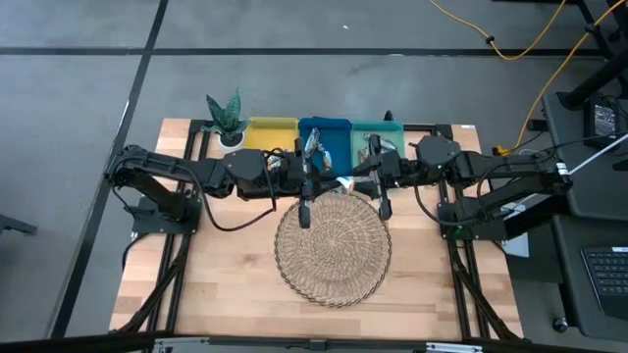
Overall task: Pick and place Granola Bars by type
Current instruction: Put the yellow granola bar into the yellow bin
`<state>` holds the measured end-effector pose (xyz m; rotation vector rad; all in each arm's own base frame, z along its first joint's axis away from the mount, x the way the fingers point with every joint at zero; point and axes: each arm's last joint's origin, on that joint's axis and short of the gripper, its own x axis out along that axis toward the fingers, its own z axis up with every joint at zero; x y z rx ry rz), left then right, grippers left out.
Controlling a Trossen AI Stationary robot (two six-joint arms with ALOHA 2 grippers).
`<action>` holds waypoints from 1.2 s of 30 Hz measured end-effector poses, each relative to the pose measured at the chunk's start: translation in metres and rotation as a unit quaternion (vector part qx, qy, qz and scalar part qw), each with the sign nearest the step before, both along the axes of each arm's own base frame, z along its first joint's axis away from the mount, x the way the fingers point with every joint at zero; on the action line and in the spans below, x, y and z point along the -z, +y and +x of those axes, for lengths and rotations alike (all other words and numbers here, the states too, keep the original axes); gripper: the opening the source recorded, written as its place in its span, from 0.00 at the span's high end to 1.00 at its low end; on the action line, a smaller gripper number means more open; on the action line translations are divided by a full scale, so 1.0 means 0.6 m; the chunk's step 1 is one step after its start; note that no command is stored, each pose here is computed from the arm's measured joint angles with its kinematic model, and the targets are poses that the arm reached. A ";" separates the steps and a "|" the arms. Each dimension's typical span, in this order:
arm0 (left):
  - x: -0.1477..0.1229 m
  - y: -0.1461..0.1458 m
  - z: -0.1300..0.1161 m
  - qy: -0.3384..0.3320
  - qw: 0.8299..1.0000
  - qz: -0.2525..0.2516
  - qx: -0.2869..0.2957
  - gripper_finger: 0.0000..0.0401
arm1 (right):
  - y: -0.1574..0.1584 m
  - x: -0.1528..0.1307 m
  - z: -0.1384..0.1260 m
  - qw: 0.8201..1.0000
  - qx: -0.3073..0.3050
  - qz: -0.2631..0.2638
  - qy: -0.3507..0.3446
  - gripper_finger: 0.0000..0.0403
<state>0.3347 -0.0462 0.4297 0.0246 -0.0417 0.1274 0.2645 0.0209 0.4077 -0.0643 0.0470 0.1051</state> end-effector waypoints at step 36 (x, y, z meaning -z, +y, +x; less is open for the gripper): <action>-0.002 0.009 -0.026 0.044 0.997 0.006 -0.056 0.96 | -0.047 0.049 -0.379 0.979 0.196 0.059 -0.014 0.62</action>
